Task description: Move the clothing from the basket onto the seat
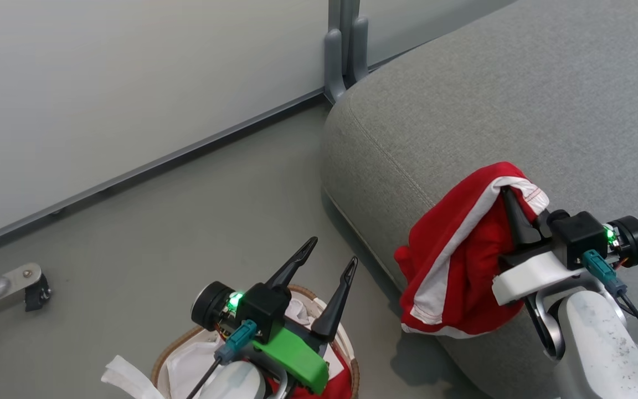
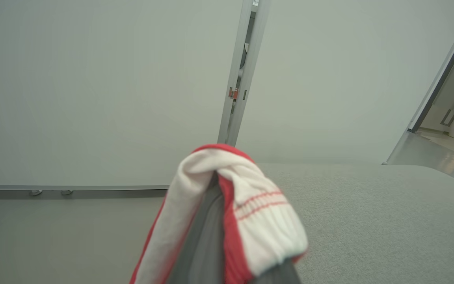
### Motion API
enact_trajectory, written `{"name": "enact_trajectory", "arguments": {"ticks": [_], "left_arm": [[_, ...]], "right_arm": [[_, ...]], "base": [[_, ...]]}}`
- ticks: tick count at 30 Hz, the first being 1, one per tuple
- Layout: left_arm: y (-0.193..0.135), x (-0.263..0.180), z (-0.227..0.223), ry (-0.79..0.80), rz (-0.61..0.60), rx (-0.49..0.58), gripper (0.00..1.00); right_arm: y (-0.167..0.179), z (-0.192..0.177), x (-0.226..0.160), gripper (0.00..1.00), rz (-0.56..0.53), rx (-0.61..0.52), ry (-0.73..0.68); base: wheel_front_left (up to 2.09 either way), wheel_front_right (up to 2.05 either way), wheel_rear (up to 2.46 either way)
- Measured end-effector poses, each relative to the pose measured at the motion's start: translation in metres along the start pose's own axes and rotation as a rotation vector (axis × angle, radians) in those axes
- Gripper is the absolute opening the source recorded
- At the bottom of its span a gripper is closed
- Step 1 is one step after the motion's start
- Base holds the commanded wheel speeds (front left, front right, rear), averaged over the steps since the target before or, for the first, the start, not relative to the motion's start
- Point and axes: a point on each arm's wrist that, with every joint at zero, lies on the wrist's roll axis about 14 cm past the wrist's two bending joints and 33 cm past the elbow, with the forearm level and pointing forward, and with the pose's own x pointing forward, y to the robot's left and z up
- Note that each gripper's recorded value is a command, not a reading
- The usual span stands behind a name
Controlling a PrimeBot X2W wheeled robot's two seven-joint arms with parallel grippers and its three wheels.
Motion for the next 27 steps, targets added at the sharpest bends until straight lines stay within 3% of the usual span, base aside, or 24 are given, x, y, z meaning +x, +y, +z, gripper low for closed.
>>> {"name": "enact_trajectory", "arguments": {"ticks": [10,22,27], "left_arm": [[0.016,0.012,-0.02,0.029,-0.014,-0.042,1.0],[0.072,0.02,-0.047,0.046,0.031,-0.045,1.0],[0.091,0.021,-0.061,0.048,0.057,-0.065,1.0]], "right_arm": [[-0.019,0.002,0.035,0.0,-0.028,-0.098,-0.015],[-0.063,0.081,0.157,0.0,-0.066,-0.325,-0.27],[-0.077,0.083,0.199,0.0,-0.098,-0.35,-0.293]], "base": [[0.0,0.0,0.0],[0.0,0.0,0.0],[0.0,0.0,0.0]]}}
